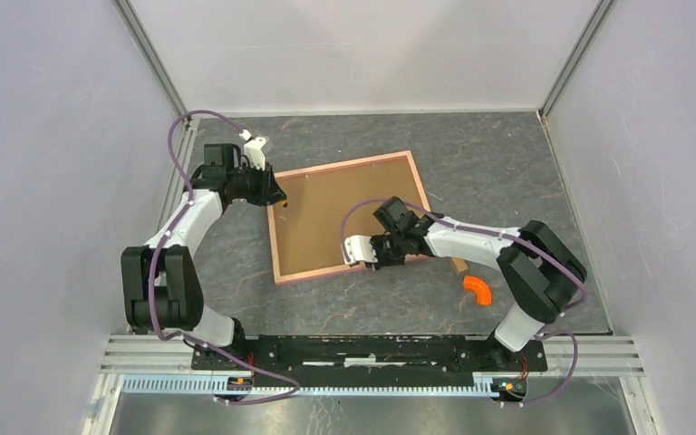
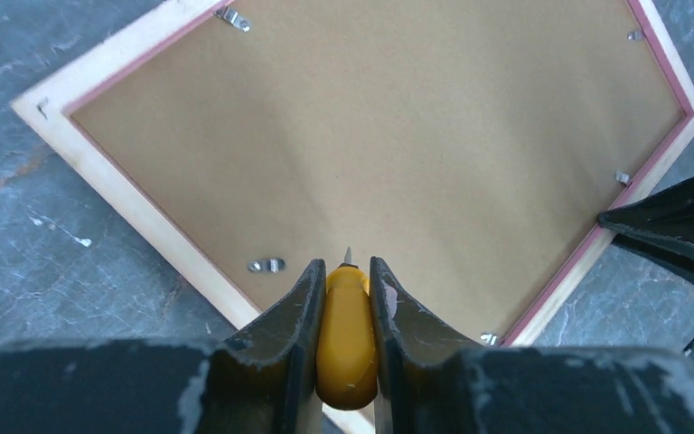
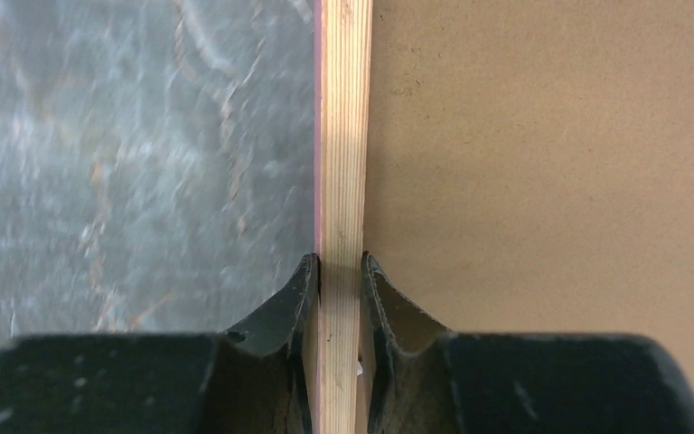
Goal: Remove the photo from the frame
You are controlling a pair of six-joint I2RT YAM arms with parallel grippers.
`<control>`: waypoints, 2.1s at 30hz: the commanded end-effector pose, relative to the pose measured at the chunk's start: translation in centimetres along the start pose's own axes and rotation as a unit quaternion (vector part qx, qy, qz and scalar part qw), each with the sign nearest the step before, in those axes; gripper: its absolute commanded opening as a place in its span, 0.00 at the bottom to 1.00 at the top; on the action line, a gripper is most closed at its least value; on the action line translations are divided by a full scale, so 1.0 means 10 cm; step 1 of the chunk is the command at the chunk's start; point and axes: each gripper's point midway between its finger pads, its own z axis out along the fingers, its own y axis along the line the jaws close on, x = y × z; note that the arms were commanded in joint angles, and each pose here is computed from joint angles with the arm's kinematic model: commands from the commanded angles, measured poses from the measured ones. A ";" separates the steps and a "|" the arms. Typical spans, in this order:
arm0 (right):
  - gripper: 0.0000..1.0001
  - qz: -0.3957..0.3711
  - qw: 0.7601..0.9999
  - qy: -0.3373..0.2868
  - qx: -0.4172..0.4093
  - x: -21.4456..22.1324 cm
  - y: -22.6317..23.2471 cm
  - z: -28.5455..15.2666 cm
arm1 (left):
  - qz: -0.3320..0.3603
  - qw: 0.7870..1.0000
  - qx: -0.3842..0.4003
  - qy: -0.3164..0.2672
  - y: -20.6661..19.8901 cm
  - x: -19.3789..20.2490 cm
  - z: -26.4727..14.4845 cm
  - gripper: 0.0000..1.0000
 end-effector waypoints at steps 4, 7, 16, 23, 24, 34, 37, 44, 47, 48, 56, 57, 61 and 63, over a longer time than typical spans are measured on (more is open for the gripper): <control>0.35 -0.100 0.992 0.072 0.036 0.31 -0.07 -0.38 | 0.027 0.998 0.064 0.003 -0.28 -0.07 -0.14 0.02; 0.64 -0.036 0.996 -0.010 0.081 -0.12 -0.51 -0.63 | 0.005 0.995 0.095 -0.013 -0.47 -0.13 -0.24 0.02; 0.76 0.124 0.945 -0.273 0.129 -1.47 -1.26 -1.12 | -0.055 0.974 0.212 -0.052 -1.17 -0.22 -0.53 0.02; 0.76 0.120 0.931 -0.344 0.012 -1.95 -1.00 -0.92 | -0.088 0.960 0.240 -0.111 -1.37 -0.40 -0.72 0.02; 0.76 0.114 0.931 -0.346 0.002 -1.98 -0.93 -0.89 | -0.092 0.960 0.239 -0.113 -1.38 -0.40 -0.73 0.02; 0.17 0.089 0.944 -0.317 -0.020 -1.95 -0.74 -0.66 | -0.101 0.953 0.261 -0.116 -1.46 -0.39 -0.77 0.10; 0.00 0.081 0.952 -0.295 -0.002 -1.88 -0.78 -0.66 | -0.068 0.963 0.244 -0.086 -1.45 -0.27 -0.79 0.31; 0.00 0.034 0.962 -0.269 0.002 -1.81 -0.68 -0.68 | -0.007 0.970 0.242 0.013 -1.52 0.04 -0.72 0.62; 0.00 0.028 0.963 -0.266 0.002 -1.83 -0.66 -0.67 | -0.005 0.967 0.251 0.034 -1.60 0.10 -0.66 0.63; 0.00 0.028 0.964 -0.266 0.003 -1.83 -0.67 -0.67 | -0.003 0.966 0.254 0.040 -1.63 0.12 -0.64 0.63; 0.00 0.035 0.966 -0.256 0.023 -1.80 -0.71 -0.68 | -0.017 0.967 0.245 0.069 -1.61 0.22 -0.54 0.66; 0.00 0.036 0.966 -0.253 0.027 -1.78 -0.72 -0.68 | -0.020 0.967 0.245 0.070 -1.61 0.23 -0.54 0.66; 0.00 0.042 0.967 -0.251 0.031 -1.76 -0.73 -0.67 | -0.028 0.966 0.245 0.076 -1.60 0.29 -0.52 0.61; 0.00 0.044 0.966 -0.253 0.027 -1.76 -0.71 -0.67 | -0.033 0.966 0.245 0.075 -1.60 0.30 -0.51 0.58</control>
